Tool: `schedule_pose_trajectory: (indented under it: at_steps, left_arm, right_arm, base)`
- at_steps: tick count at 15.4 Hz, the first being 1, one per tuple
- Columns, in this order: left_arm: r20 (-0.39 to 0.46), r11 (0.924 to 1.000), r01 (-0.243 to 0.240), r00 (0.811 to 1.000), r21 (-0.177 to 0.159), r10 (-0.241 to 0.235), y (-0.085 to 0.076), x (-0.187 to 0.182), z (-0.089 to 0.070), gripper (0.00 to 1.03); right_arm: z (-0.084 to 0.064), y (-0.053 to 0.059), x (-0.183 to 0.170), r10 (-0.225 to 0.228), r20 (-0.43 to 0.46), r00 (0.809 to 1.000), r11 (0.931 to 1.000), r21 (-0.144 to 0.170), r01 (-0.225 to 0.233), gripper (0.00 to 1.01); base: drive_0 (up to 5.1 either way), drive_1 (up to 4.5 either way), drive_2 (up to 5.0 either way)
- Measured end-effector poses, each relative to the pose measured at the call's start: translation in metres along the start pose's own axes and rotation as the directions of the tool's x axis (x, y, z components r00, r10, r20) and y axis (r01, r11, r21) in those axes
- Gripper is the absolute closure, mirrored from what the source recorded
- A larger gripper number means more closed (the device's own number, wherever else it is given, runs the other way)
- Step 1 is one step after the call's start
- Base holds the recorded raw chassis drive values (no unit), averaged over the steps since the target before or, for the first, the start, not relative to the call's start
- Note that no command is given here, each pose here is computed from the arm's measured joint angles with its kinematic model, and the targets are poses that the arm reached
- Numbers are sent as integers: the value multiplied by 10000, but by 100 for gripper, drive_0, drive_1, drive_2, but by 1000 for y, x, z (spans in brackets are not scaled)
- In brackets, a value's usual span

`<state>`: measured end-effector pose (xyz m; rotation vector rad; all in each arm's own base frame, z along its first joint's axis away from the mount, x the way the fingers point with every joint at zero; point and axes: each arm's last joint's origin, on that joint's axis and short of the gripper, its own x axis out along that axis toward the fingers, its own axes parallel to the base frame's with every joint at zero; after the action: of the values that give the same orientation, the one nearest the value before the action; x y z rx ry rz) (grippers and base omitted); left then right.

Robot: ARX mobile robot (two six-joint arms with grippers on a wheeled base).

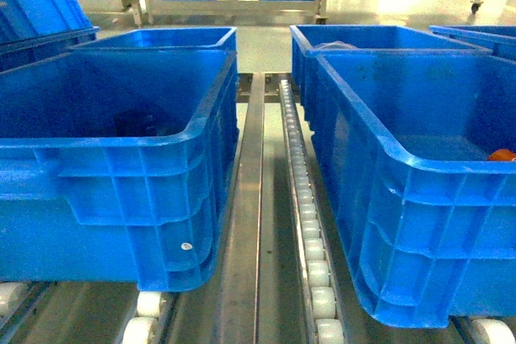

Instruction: Sort blue parts and orange caps into right shelf containers

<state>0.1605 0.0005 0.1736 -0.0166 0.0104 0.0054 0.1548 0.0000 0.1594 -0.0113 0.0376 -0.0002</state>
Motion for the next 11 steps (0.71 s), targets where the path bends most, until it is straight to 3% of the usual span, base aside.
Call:
schedule_pose_trajectory:
  at_steps: [1,3,11]
  left_arm:
    - [301,10000,5,9995,-1,-5,0,-5,-5,101]
    - [-271,10000,-4,9996,5,5,0,-15,-15,101]
    - [183,10000,3,9998,15,-3,0,-38,-4,101]
  right_arm:
    - [-1,0,-5,0,38,10000,10000,0,0,100]
    - [4,0,-13,-3,290,9996,10000,0,3,100]
    - [10,0,-35,-6,507,9987,10000,0,6,100]
  base:
    - [0,0,0]
    - [0,0,0]
    - [0,0,0]
